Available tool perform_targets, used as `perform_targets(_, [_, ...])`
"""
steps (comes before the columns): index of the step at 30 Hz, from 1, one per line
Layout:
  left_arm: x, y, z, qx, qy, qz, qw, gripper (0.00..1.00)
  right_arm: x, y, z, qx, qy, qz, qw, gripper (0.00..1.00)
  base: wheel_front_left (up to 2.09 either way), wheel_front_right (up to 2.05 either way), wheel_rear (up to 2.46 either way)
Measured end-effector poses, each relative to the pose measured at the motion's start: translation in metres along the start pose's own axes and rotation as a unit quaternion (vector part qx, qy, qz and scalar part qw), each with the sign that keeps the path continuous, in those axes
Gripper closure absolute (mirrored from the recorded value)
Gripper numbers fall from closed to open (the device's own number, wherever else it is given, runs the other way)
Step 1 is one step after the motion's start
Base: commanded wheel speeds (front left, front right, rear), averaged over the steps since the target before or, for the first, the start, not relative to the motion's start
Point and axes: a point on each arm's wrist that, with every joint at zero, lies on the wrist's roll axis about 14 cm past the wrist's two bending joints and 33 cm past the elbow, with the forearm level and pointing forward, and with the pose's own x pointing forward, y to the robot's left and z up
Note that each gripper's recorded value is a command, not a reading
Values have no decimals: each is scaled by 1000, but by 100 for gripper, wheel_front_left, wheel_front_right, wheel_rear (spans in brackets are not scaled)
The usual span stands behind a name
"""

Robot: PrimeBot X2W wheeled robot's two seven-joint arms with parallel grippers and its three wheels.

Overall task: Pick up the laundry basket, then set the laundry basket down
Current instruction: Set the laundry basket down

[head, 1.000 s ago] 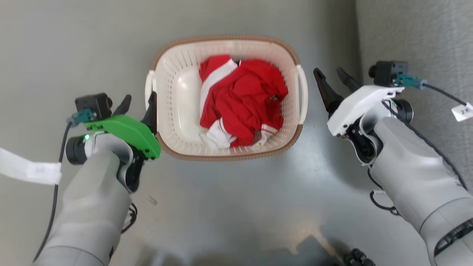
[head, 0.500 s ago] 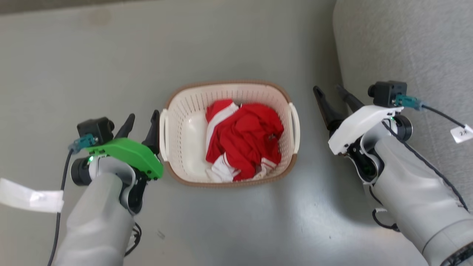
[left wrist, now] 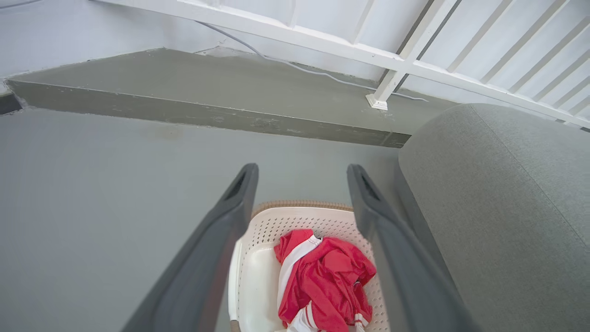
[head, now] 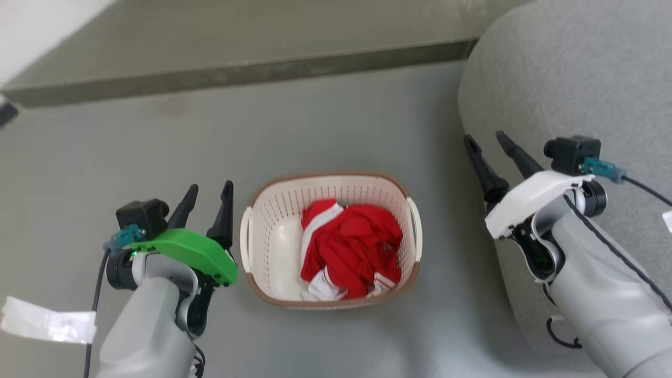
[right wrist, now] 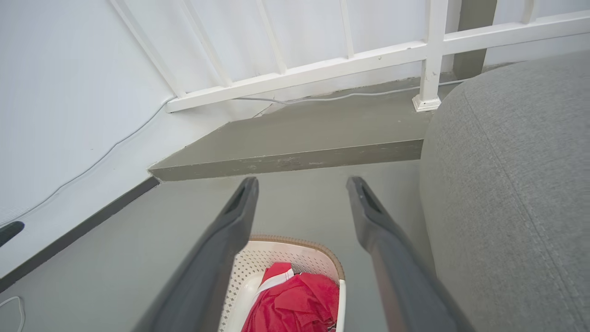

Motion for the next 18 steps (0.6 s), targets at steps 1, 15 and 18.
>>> perform_targets(1, [-3, -3, 4, 3, -7, -3, 1000, 0, -3, 2, 4, 0, -8, 2, 1000, 0, 0, 0, 0])
perform_targets(15, [-38, -25, 62, 28, -103, -21, 994, 0, -39, 27, 53, -15, -98, 14, 995, 0, 0, 0, 0])
perform_targets(18, [-42, -28, 69, 30, -117, -25, 992, 0, -45, 22, 58, -24, -109, 2, 994, 0, 0, 0, 0])
